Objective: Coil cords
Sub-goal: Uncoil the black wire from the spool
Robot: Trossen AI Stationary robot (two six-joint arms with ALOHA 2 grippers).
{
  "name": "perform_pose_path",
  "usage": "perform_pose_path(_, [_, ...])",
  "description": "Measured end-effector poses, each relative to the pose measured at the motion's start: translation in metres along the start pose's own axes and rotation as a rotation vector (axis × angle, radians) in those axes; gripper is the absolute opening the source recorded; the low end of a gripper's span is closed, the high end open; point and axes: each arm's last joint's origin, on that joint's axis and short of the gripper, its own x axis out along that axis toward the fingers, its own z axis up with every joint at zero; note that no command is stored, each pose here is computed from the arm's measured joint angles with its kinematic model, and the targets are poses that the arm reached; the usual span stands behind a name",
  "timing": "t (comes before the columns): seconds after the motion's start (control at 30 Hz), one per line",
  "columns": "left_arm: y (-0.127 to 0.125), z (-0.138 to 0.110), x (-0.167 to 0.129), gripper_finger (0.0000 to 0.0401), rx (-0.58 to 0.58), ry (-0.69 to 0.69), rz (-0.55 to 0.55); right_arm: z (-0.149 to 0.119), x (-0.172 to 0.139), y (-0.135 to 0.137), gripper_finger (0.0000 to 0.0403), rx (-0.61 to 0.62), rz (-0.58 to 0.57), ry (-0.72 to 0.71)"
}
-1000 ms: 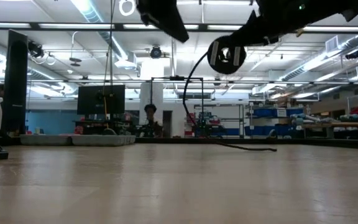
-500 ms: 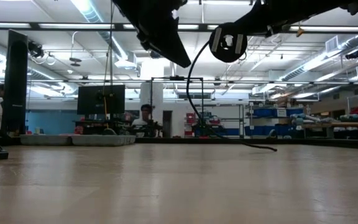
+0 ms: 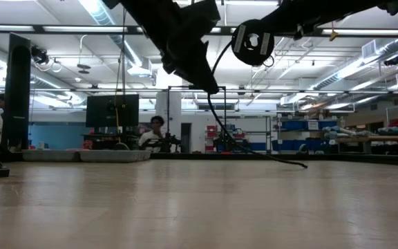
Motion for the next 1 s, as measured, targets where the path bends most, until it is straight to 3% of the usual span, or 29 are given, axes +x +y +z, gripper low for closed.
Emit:
perform_pose_path(0.17, [0.001, -0.002, 0.001, 0.0086, 0.019, 0.012, 0.044, -0.002, 0.000, 0.000, 0.0000, -0.006, -0.008, 0.019])
perform_pose_path(0.33, [0.001, -0.004, 0.000, 0.0013, 0.035, 0.037, 0.052, -0.004, 0.000, 0.000, 0.0000, -0.016, -0.027, 0.041])
perform_pose_path(0.53, [0.004, 0.007, -0.010, 0.0004, 0.081, 0.087, 0.087, -0.006, 0.000, 0.000, 0.0000, -0.004, -0.027, 0.054])
perform_pose_path(1.0, [0.001, 0.061, -0.045, 0.0001, 0.113, -0.066, 0.075, -0.012, 0.001, -0.002, 0.0000, 0.023, -0.076, 0.087])
